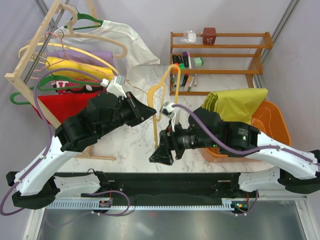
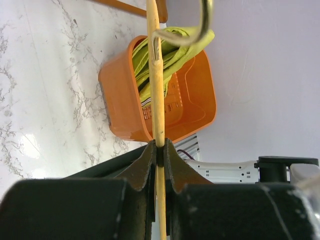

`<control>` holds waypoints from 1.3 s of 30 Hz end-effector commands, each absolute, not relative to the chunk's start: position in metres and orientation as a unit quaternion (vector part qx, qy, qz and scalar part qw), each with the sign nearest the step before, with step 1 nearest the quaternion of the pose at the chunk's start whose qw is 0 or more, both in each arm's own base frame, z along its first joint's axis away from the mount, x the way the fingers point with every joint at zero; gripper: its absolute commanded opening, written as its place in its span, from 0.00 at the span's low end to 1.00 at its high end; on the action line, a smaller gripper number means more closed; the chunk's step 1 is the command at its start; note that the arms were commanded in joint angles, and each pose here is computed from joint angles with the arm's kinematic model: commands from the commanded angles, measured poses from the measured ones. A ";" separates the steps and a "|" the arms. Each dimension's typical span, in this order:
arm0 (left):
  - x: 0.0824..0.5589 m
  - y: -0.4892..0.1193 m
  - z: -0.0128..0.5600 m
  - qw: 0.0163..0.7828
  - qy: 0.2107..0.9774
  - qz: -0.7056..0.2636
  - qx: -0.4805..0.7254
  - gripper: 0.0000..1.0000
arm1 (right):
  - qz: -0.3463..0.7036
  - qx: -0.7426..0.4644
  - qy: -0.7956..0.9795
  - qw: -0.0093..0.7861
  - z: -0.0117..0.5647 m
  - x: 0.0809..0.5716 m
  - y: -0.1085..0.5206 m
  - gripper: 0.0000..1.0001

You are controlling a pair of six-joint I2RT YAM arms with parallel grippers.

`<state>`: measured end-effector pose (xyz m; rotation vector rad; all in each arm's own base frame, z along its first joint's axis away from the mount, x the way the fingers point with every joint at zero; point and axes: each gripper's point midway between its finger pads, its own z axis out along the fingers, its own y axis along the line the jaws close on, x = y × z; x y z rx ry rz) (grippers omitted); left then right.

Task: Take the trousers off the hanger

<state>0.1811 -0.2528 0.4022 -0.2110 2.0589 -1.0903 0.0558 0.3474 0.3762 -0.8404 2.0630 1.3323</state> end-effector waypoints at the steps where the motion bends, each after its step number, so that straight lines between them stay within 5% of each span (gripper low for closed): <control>1: 0.187 -0.248 0.425 0.410 0.784 -0.451 -0.116 0.02 | 0.459 -0.295 0.772 0.325 0.381 0.050 0.365 0.58; 5: 0.185 -0.247 0.424 0.405 0.784 -0.455 -0.119 0.02 | 0.431 -0.251 0.793 0.350 0.376 0.062 0.366 0.33; 10: 0.180 -0.243 0.421 0.399 0.783 -0.460 -0.125 0.02 | 0.403 -0.192 0.809 0.382 0.372 0.081 0.340 0.22; 11: 0.180 -0.243 0.419 0.398 0.784 -0.460 -0.125 0.02 | 0.407 -0.190 0.807 0.384 0.375 0.081 0.336 0.08; 13: 0.177 -0.245 0.421 0.396 0.784 -0.464 -0.113 0.02 | 0.413 -0.190 0.805 0.382 0.378 0.079 0.337 0.00; 15: 0.171 -0.250 0.423 0.390 0.785 -0.473 -0.088 0.08 | 0.423 -0.193 0.802 0.375 0.384 0.076 0.341 0.00; 16: 0.170 -0.251 0.423 0.393 0.785 -0.473 -0.074 0.23 | 0.419 -0.191 0.807 0.369 0.382 0.075 0.340 0.00; 19: 0.159 -0.250 0.423 0.382 0.785 -0.484 -0.055 0.43 | 0.428 -0.182 0.809 0.360 0.386 0.072 0.338 0.00; 23: 0.144 -0.236 0.419 0.377 0.779 -0.499 -0.049 0.60 | 0.441 -0.173 0.809 0.349 0.390 0.067 0.326 0.00; 31: 0.139 -0.199 0.448 0.380 0.735 -0.538 -0.160 0.80 | 0.489 -0.262 0.783 0.282 0.385 0.022 0.301 0.00; 39: 0.159 -0.213 0.486 0.402 0.721 -0.537 -0.171 0.85 | 0.501 -0.318 0.772 0.228 0.368 -0.004 0.295 0.00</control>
